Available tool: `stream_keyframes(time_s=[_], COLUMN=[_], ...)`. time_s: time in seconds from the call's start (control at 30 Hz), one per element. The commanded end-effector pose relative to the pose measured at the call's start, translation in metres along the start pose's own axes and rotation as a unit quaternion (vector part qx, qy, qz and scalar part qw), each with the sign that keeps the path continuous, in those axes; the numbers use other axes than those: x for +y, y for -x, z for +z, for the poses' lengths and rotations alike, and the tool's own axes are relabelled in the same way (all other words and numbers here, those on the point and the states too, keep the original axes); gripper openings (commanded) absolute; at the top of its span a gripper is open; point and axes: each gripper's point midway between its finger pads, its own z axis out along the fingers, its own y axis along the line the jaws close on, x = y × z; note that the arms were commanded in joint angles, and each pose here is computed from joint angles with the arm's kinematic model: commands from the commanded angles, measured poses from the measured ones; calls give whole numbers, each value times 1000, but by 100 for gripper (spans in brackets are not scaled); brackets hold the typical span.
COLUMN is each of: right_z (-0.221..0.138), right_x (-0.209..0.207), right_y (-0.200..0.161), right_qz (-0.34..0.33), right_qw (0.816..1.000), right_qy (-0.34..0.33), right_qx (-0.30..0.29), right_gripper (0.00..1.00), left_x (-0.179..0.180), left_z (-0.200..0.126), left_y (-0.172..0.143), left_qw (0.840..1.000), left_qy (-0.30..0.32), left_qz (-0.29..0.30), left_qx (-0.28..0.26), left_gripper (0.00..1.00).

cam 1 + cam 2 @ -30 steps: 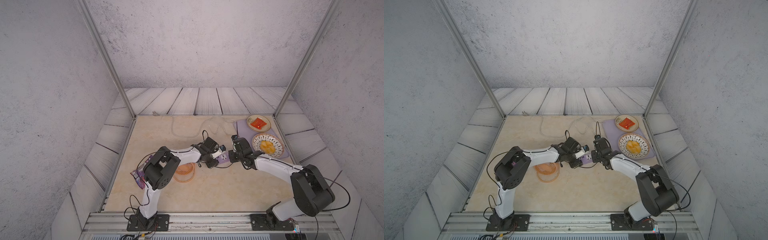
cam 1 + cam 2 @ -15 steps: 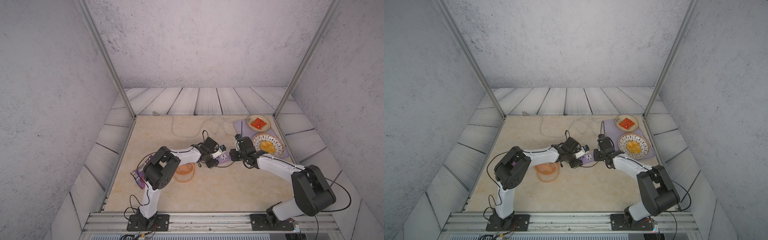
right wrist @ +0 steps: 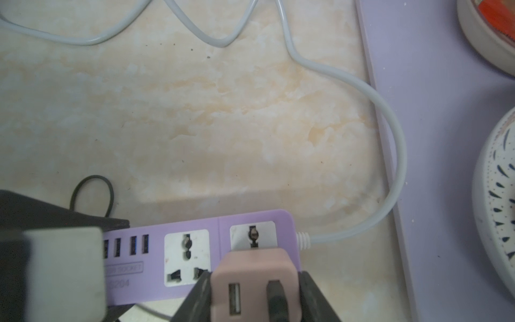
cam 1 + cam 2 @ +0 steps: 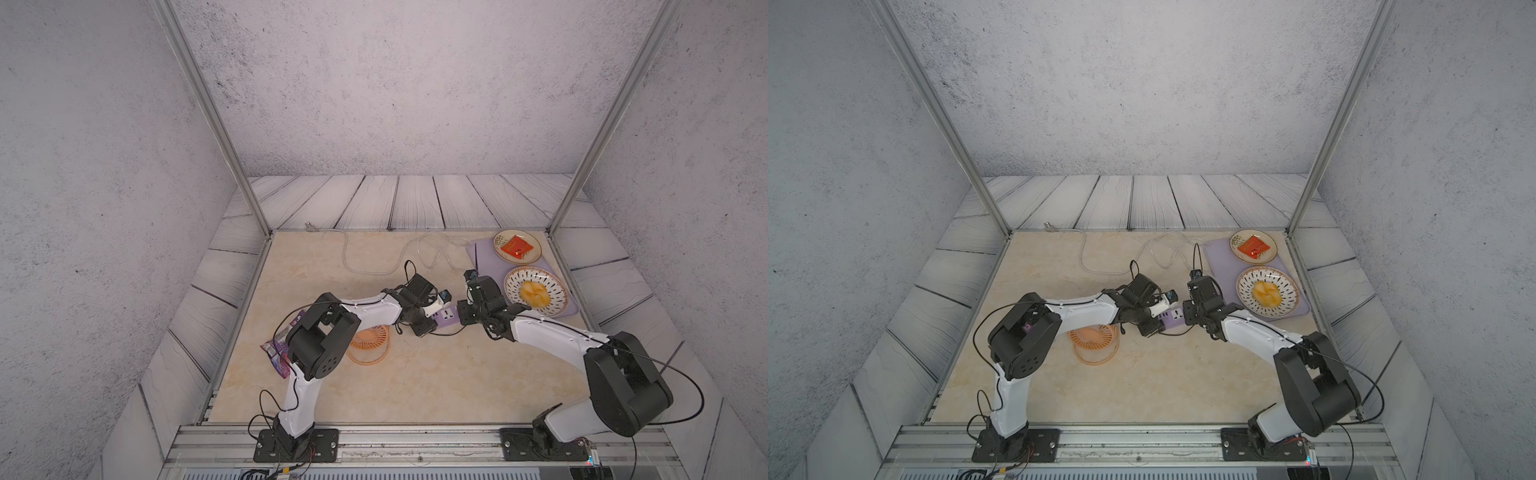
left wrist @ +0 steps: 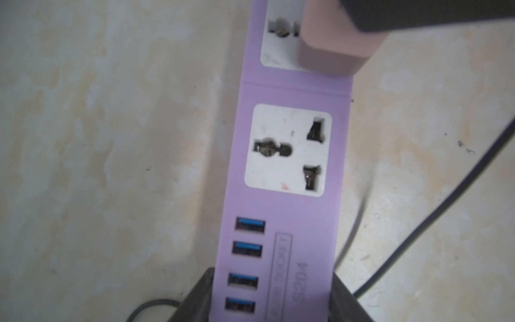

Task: Unplug the desk fan from the power strip
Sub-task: Remove the plug from the socket.

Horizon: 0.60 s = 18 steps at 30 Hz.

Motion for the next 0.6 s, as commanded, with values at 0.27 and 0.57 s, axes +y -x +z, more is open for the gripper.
stream_keyframes(time_s=[0.27, 0.57], right_z=[-10, -6], right_x=[18, 30], right_y=[9, -3], right_qz=[32, -40], right_qw=[999, 998], right_qy=[36, 38], right_qx=[-3, -4], right_gripper=[12, 12], left_x=[8, 9], left_z=[5, 3], left_y=[-2, 4], left_qw=[999, 1000], left_qy=[11, 13], left_qz=[-30, -29], left_qx=[3, -2], left_gripper=[0, 0])
